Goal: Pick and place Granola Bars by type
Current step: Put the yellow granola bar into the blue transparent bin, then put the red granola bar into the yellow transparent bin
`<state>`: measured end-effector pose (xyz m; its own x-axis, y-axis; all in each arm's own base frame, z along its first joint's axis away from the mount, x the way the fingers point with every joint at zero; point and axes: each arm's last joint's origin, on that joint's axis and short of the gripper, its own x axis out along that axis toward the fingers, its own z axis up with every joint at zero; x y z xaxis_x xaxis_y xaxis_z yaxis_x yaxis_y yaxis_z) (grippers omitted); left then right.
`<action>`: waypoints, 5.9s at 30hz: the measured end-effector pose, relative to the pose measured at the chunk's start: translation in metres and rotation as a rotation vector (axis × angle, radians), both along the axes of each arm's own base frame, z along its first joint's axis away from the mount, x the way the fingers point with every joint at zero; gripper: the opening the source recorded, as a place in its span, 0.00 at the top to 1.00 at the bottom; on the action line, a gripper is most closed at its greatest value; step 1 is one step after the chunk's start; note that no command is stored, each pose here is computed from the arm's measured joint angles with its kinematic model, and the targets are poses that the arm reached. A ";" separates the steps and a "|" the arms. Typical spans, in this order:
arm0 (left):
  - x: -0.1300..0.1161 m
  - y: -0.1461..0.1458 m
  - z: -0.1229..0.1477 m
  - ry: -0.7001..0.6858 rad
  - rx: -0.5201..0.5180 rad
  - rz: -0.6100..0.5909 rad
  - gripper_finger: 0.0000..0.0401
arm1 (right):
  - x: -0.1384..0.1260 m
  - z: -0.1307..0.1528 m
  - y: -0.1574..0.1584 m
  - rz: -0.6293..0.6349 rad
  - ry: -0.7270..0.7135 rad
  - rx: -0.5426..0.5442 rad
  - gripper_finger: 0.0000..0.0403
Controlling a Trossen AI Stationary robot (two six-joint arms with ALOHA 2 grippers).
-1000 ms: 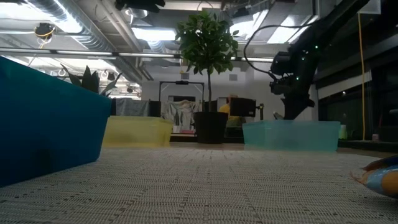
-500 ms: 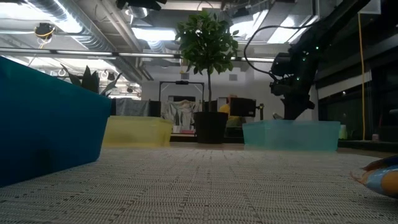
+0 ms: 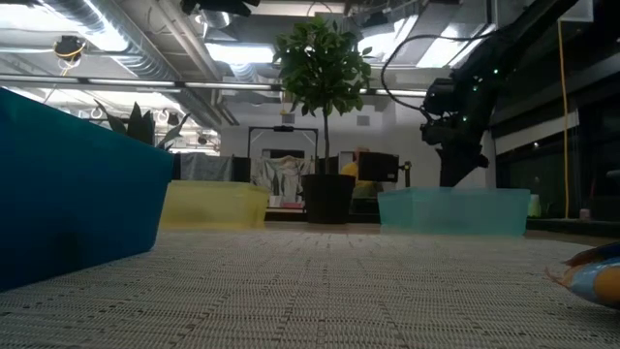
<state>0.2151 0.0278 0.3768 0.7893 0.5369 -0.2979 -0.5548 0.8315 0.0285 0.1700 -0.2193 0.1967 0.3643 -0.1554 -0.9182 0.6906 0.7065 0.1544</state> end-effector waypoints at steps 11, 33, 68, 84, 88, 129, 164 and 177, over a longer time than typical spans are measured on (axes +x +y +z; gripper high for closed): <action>0.000 0.000 0.000 0.005 0.006 -0.004 0.61 | 0.009 0.063 0.027 0.112 -0.204 -0.103 0.85; 0.000 0.000 0.000 0.047 0.065 -0.041 0.61 | -0.004 0.138 0.136 0.353 -0.466 -0.195 0.85; 0.001 -0.003 -0.001 0.089 0.098 -0.162 0.61 | 0.057 0.182 0.320 0.835 -0.532 -0.234 0.90; 0.001 -0.003 -0.001 0.122 0.153 -0.183 0.61 | 0.089 0.128 0.425 0.732 0.006 0.127 0.93; 0.001 -0.003 -0.001 0.122 0.153 -0.182 0.61 | 0.091 0.095 0.444 0.638 0.118 0.164 0.93; -0.001 -0.004 -0.008 0.096 -0.021 -0.116 0.61 | 0.143 -0.033 0.485 0.186 0.266 0.261 0.26; -0.001 -0.005 -0.008 0.042 -0.124 -0.110 0.61 | 0.088 0.052 0.428 0.229 0.494 -0.014 0.87; 0.001 -0.004 -0.009 0.048 -0.117 -0.111 0.61 | 0.059 0.145 0.347 0.185 0.096 -0.318 0.89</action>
<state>0.2164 0.0234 0.3678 0.8251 0.4067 -0.3922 -0.4597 0.8868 -0.0474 0.2295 0.1277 0.3419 0.3276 -0.3780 -0.8659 0.5475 0.8229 -0.1521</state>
